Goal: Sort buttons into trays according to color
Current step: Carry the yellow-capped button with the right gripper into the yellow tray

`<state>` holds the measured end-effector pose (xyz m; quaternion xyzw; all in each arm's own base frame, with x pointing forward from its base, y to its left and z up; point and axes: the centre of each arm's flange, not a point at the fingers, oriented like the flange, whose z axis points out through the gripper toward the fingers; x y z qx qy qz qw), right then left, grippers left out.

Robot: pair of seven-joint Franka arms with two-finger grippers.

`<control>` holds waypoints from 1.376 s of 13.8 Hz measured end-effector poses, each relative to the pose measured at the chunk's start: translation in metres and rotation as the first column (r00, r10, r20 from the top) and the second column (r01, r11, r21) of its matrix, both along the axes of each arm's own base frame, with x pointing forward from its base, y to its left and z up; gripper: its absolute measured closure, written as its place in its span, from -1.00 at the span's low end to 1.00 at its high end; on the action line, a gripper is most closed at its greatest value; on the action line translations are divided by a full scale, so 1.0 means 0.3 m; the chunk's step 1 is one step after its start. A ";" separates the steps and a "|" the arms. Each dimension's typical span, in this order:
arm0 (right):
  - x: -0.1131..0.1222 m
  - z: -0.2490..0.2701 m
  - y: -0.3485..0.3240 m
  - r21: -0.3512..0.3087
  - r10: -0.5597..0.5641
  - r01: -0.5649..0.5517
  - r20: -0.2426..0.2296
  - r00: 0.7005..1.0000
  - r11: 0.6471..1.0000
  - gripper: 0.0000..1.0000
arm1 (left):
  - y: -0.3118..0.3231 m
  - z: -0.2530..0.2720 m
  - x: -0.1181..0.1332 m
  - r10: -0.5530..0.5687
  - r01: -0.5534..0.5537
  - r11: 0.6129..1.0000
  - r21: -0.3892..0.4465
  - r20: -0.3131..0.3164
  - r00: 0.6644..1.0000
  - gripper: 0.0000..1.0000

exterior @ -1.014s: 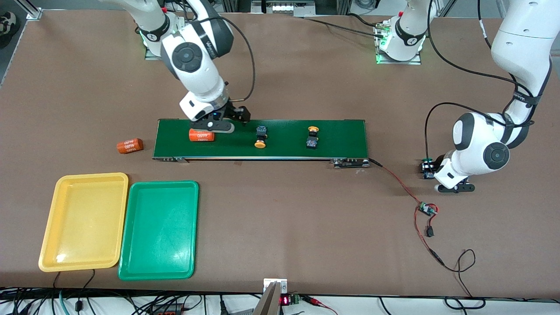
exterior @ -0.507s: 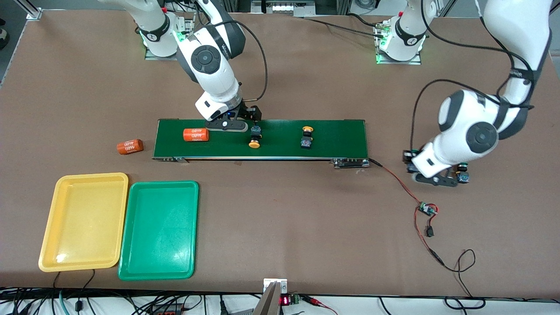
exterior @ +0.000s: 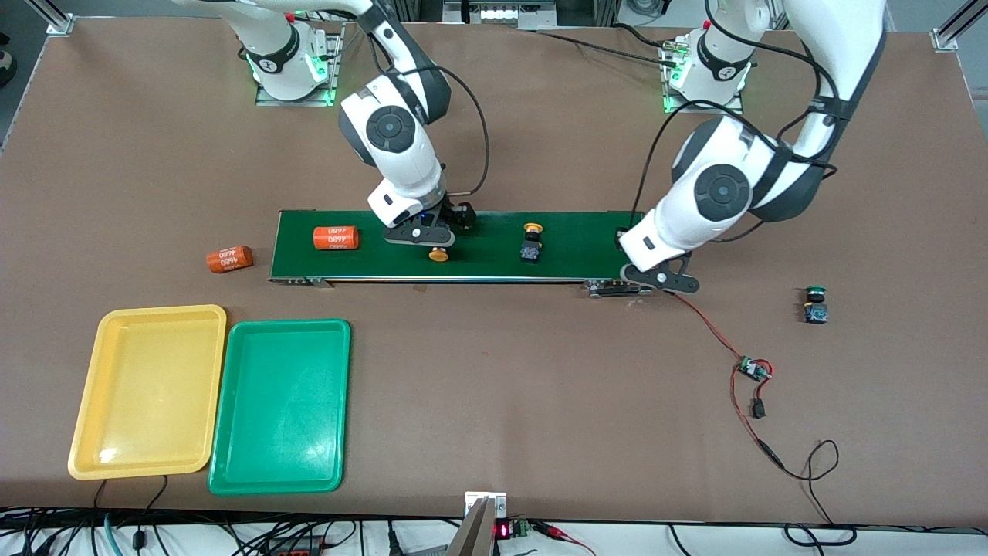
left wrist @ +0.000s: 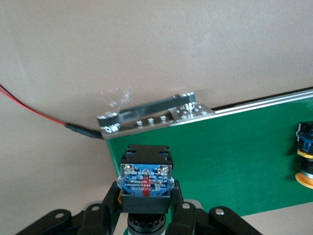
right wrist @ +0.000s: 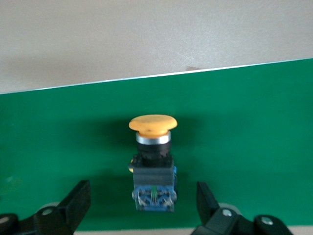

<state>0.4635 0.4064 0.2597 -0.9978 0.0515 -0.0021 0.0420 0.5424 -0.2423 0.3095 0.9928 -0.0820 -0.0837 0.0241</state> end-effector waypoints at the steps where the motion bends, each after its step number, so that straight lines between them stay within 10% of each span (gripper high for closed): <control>1: 0.003 -0.027 -0.002 -0.006 0.000 0.000 -0.002 1.000 1.000 -0.89 | -0.009 -0.019 -0.010 0.014 -0.013 1.000 0.003 -0.012 1.000 0.13; 4: 0.018 -0.064 -0.023 -0.037 0.015 -0.015 0.005 1.000 0.999 -0.63 | -0.082 -0.102 -0.038 0.051 -0.052 0.999 -0.016 -0.035 0.998 0.13; 7: 0.030 -0.070 -0.039 -0.048 0.015 -0.015 0.009 1.000 0.999 0.06 | -0.162 -0.193 -0.086 0.044 -0.046 0.998 -0.034 -0.051 0.998 0.13; 12: 0.104 0.002 -0.094 -0.049 0.015 -0.014 0.028 0.999 0.999 0.14 | -0.169 -0.223 -0.107 0.039 -0.041 0.999 -0.032 -0.063 0.997 0.00; 17: 0.446 0.351 -0.481 -0.122 0.040 -0.034 0.047 0.998 0.992 0.14 | -0.107 -0.067 -0.027 0.086 -0.084 0.995 -0.047 0.038 0.996 -0.92; 19: 0.590 0.457 -0.698 -0.145 0.045 -0.039 0.040 0.998 0.989 0.14 | 0.044 0.029 0.040 0.168 -0.166 0.986 -0.025 0.084 0.982 -1.00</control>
